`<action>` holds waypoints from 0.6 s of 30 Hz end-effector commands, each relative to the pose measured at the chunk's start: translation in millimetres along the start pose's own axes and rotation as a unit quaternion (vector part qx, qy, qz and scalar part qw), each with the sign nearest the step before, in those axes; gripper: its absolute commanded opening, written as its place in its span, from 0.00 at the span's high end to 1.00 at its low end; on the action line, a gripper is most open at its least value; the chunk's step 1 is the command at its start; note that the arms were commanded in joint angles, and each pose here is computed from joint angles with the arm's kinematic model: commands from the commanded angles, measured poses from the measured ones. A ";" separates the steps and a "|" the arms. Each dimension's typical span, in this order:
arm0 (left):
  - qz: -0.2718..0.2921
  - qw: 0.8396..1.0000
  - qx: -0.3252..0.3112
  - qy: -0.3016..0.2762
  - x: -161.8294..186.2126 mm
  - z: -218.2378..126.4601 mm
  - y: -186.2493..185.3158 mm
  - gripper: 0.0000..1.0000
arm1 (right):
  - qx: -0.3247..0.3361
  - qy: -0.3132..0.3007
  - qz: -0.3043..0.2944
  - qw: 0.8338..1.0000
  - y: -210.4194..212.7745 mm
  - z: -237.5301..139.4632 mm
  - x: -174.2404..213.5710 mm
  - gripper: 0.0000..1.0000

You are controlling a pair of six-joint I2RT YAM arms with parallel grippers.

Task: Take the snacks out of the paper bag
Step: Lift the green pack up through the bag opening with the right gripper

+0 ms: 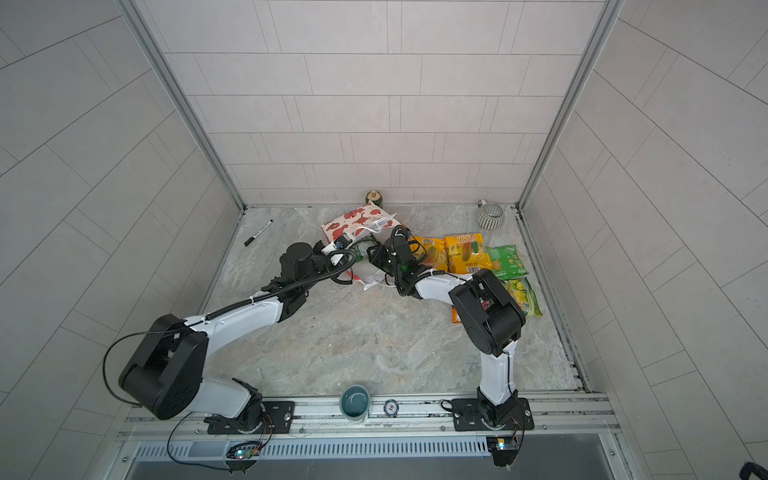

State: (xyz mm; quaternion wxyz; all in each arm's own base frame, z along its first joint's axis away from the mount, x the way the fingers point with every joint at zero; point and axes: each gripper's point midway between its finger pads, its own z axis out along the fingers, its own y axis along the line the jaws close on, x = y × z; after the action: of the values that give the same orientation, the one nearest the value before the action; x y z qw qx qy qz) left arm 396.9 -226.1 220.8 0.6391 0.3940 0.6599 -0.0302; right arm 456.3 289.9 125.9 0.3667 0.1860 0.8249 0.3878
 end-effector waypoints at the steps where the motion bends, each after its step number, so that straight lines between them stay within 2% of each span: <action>1: 0.002 1.000 0.019 -0.004 3.7 -0.9 -7.7 1.00 | 0.032 0.004 0.003 0.999 -17.2 11.2 4.0 0.58; 6: -0.001 0.999 0.032 -0.012 0.8 -0.4 -12.3 1.00 | 0.026 0.033 0.021 0.999 -17.8 27.8 16.1 0.54; 14: -0.002 0.998 0.056 -0.025 -2.6 -0.2 -21.6 1.00 | 0.014 0.037 0.049 0.998 -18.7 50.6 23.4 0.51; 18: -0.003 0.997 0.065 -0.032 -5.5 -1.2 -24.4 1.00 | -0.002 0.017 0.062 0.998 -14.0 60.8 17.7 0.53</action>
State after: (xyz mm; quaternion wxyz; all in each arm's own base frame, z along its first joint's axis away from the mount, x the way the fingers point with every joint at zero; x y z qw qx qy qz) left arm 386.1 -239.9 209.8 0.6238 0.4248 0.6523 -0.0707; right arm 480.7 314.1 72.1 0.3198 0.2144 0.8348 0.3934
